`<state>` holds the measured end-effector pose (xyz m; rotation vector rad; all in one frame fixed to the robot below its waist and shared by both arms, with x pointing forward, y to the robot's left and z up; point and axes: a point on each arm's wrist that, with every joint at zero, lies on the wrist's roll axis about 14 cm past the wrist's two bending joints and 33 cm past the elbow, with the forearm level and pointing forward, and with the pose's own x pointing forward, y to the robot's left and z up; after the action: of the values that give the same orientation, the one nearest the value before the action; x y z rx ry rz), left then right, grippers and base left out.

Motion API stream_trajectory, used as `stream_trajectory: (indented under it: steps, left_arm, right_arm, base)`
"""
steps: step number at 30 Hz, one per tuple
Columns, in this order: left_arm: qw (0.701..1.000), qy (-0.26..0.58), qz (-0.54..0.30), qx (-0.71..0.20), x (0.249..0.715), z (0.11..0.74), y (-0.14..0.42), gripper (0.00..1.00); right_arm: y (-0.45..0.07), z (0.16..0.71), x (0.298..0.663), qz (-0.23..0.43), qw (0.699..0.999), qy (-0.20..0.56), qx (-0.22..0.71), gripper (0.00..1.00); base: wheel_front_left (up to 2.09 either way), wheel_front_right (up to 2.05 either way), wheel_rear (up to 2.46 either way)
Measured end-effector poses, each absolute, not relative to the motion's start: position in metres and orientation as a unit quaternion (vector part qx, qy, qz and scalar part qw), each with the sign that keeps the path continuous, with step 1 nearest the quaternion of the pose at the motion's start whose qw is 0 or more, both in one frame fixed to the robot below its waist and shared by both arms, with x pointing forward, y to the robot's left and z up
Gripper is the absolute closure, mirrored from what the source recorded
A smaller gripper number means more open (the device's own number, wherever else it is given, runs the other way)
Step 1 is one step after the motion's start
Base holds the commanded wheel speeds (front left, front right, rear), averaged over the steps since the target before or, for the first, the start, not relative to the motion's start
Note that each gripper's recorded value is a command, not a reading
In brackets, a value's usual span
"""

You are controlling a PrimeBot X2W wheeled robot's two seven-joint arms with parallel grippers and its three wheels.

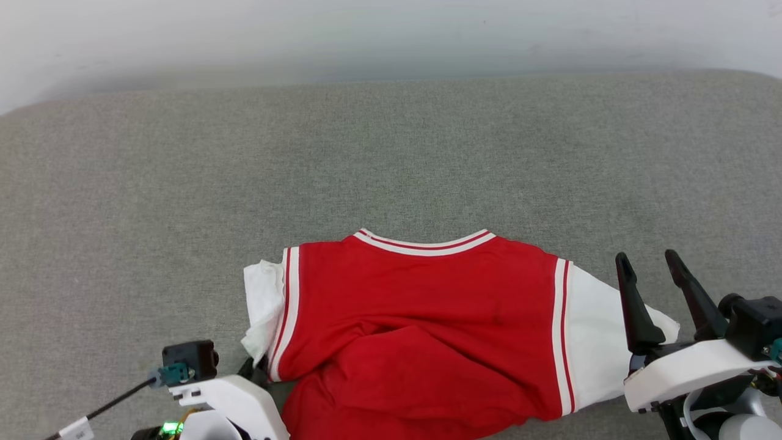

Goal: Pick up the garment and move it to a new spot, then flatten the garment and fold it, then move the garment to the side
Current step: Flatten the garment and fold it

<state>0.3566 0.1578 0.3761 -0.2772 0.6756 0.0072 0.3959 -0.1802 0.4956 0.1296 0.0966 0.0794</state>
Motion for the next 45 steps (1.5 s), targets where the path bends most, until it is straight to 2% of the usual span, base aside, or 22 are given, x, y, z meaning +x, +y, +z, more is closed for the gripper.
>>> stream_trajectory:
  steps: [3, 7, 14, 15, 19, 20, 21, 23, 24, 26, 30, 36, 37, 38, 39, 45]
  left_arm:
    - [0.943, 0.307, 0.008, -0.131, 0.356, 0.382, 0.159, 0.00]
    - [0.969, 0.226, 0.012, -0.096, 0.371, 0.413, 0.170, 0.00]
    - [0.994, 0.099, -0.042, -0.037, 0.395, 0.476, 0.152, 0.00]
    - [0.996, 0.059, -0.061, -0.018, 0.399, 0.496, 0.144, 0.00]
    - [0.997, 0.032, -0.071, -0.017, 0.402, 0.508, 0.138, 0.00]
    - [0.997, 0.018, -0.073, -0.019, 0.405, 0.514, 0.136, 0.00]
    - [0.997, 0.018, -0.073, -0.019, 0.405, 0.514, 0.136, 0.00]
    - [0.997, 0.006, -0.071, -0.027, 0.408, 0.519, 0.134, 0.00]
    - [0.997, 0.006, -0.071, -0.027, 0.408, 0.519, 0.134, 0.00]
    - [0.997, -0.001, -0.062, -0.037, 0.414, 0.519, 0.136, 0.00]
    - [0.998, 0.001, -0.052, -0.042, 0.418, 0.515, 0.141, 0.00]
    - [0.998, 0.018, -0.036, -0.044, 0.421, 0.500, 0.151, 0.00]
    - [0.998, 0.021, -0.033, -0.044, 0.421, 0.497, 0.154, 0.00]
    - [0.998, 0.025, -0.030, -0.043, 0.421, 0.495, 0.156, 0.00]
    - [0.998, 0.028, -0.027, -0.043, 0.421, 0.493, 0.159, 0.00]
    - [0.998, 0.051, -0.022, -0.042, 0.423, 0.484, 0.169, 0.00]
  right_arm:
    - [-0.182, 0.498, 0.392, 0.038, 0.996, 0.047, 0.064, 0.00]
    - [-0.188, 0.501, 0.382, 0.029, 0.996, 0.050, 0.063, 0.00]
    - [-0.211, 0.496, 0.366, -0.002, 0.995, 0.077, 0.069, 0.00]
    - [-0.224, 0.479, 0.355, -0.020, 0.989, 0.120, 0.079, 0.00]
    - [-0.240, 0.459, 0.348, -0.038, 0.980, 0.170, 0.091, 0.00]
    - [-0.252, 0.439, 0.341, -0.047, 0.969, 0.222, 0.097, 0.00]
    - [-0.252, 0.439, 0.341, -0.047, 0.969, 0.222, 0.097, 0.00]
    - [-0.260, 0.414, 0.336, -0.046, 0.948, 0.294, 0.108, 0.00]
    - [-0.260, 0.414, 0.336, -0.046, 0.948, 0.294, 0.108, 0.00]
    - [-0.254, 0.396, 0.352, -0.018, 0.924, 0.365, 0.117, 0.00]
    - [-0.244, 0.388, 0.367, 0.005, 0.913, 0.391, 0.117, 0.00]
    - [-0.231, 0.359, 0.377, 0.030, 0.880, 0.459, 0.121, 0.00]
    - [-0.231, 0.356, 0.378, 0.032, 0.875, 0.467, 0.119, 0.53]
    - [-0.228, 0.353, 0.378, 0.036, 0.872, 0.473, 0.124, 0.84]
    - [-0.226, 0.351, 0.379, 0.040, 0.869, 0.477, 0.128, 1.00]
    - [-0.225, 0.357, 0.384, 0.046, 0.880, 0.457, 0.125, 1.00]
  base:
    - [0.00, 0.00, 0.00]
    - [0.00, 0.00, 0.00]
    - [0.00, 0.00, 0.00]
    - [0.00, 0.00, 0.00]
    - [0.00, 0.00, 0.00]
    - [0.00, 0.00, 0.00]
    - [0.00, 0.00, 0.00]
    - [0.00, 0.00, 0.00]
    - [0.00, 0.00, 0.00]
    - [0.00, 0.00, 0.00]
    - [0.00, 0.00, 0.00]
    - [0.00, 0.00, 0.00]
    - [0.00, 0.00, 0.00]
    - [0.00, 0.00, 0.00]
    - [0.00, 0.00, 0.00]
    - [0.00, 0.00, 0.00]
